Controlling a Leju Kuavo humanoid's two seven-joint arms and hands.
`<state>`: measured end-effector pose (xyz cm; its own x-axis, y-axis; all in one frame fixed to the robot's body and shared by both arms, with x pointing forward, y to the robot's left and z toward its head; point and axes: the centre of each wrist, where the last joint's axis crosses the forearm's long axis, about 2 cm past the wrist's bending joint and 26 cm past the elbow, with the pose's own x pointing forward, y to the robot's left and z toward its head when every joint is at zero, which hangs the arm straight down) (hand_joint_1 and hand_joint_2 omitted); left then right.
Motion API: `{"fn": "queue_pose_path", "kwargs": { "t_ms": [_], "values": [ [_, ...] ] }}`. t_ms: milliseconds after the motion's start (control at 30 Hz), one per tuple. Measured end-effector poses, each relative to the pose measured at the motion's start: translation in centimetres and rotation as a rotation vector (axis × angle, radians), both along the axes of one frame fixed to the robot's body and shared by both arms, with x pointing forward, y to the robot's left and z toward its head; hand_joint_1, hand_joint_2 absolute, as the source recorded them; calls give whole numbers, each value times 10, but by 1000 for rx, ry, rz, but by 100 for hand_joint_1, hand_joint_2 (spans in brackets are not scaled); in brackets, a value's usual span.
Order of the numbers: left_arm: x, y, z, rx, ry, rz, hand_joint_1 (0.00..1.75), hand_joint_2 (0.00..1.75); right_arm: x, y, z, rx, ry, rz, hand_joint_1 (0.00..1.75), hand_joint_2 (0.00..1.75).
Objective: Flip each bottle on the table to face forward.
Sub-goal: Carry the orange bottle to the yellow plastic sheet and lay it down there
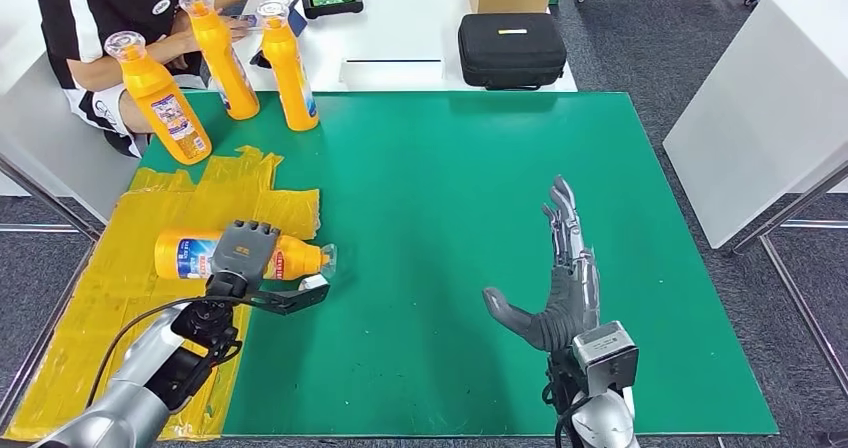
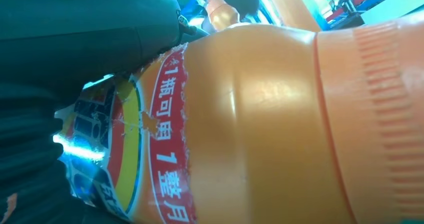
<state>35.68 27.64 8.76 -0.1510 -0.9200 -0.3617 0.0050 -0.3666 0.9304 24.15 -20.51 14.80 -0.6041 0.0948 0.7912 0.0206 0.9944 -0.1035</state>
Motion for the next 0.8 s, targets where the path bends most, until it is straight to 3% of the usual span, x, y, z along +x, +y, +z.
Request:
{"fn": "queue_pose_path", "kwargs": {
  "t_ms": [267,500,633,700,800],
  "values": [
    [-1,-7,-3,-32,-33,-36,0,175,0,-2,-1,-5,10,-7,0,175],
    [-1,-14,5,-124,-178,-32,0,175,-1,-1,-2,2,29,-1,0,175],
    [-2,-16,12,-196,-218,-36,0,0,-2,0,-2,4,32,-5,0,175],
    [-5,-19,16,-321,-245,-83,0,0,-3,0,-2,-3,30,-15,0,175],
    [-14,-26,28,-705,-302,-181,0,0,-4,-1,-3,-26,23,-49,0,175]
  ]
}}
